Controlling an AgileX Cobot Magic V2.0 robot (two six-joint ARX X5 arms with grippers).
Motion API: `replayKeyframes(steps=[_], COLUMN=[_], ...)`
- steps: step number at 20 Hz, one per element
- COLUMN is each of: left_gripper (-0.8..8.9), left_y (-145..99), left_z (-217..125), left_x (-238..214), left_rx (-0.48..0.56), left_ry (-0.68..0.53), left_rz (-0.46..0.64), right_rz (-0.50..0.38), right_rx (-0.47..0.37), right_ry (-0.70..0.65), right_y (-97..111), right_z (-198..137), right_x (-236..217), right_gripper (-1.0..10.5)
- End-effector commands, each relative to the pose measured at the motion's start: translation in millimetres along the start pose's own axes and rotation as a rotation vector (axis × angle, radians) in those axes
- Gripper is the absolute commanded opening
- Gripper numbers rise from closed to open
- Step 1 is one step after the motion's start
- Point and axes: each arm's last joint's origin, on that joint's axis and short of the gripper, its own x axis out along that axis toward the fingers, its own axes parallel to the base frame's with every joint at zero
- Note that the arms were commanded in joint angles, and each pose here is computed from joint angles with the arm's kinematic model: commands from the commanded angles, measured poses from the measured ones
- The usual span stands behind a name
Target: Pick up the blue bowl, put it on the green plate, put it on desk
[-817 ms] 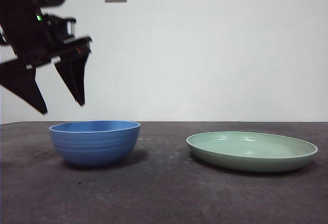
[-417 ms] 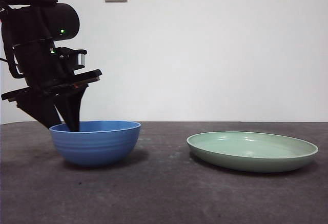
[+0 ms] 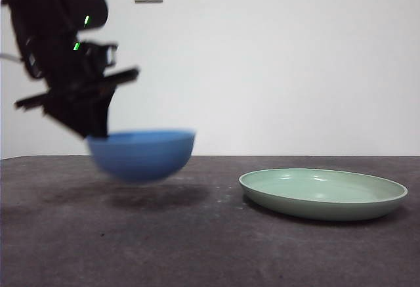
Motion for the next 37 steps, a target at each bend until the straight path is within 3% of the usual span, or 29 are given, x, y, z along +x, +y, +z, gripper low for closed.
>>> replayKeyframes(steps=[1, 8, 16, 22, 31, 35, 37], left_gripper=[0.12, 0.13, 0.13, 0.13, 0.18, 1.84, 2.01], left_y=[-25.0, -92.5, -146.6, -166.0, -172.0, -174.1, -177.3], left_z=[17.7, 42.7, 60.6, 61.5, 51.1, 49.2, 47.7], left_x=[-19.7, -31.2, 43.6, 96.4, 114.5, 114.3, 113.6], left_rx=[0.039, 0.135, 0.217, 0.242, 0.263, 0.267, 0.273], left_ry=[-0.08, -0.173, -0.055, 0.016, 0.057, 0.066, 0.067], left_rz=[-0.047, -0.163, -0.193, -0.183, -0.134, -0.135, -0.139], right_rz=[0.001, 0.001, -0.003, -0.077, -0.09, -0.09, -0.091], right_rx=[-0.013, 0.004, -0.003, 0.006, 0.01, 0.011, 0.011], right_ry=[-0.018, -0.022, -0.101, -0.117, -0.112, -0.109, -0.108], right_y=[1.5, 2.1, 13.5, 18.2, 18.2, 18.2, 18.1], right_z=[4.7, 4.2, -8.1, -20.6, -22.2, -22.5, -22.6], right_x=[-2.4, -3.4, -23.5, -35.0, -35.7, -35.7, -35.6], right_gripper=[3.7, 3.7, 3.7, 3.7, 3.7, 3.7, 3.7])
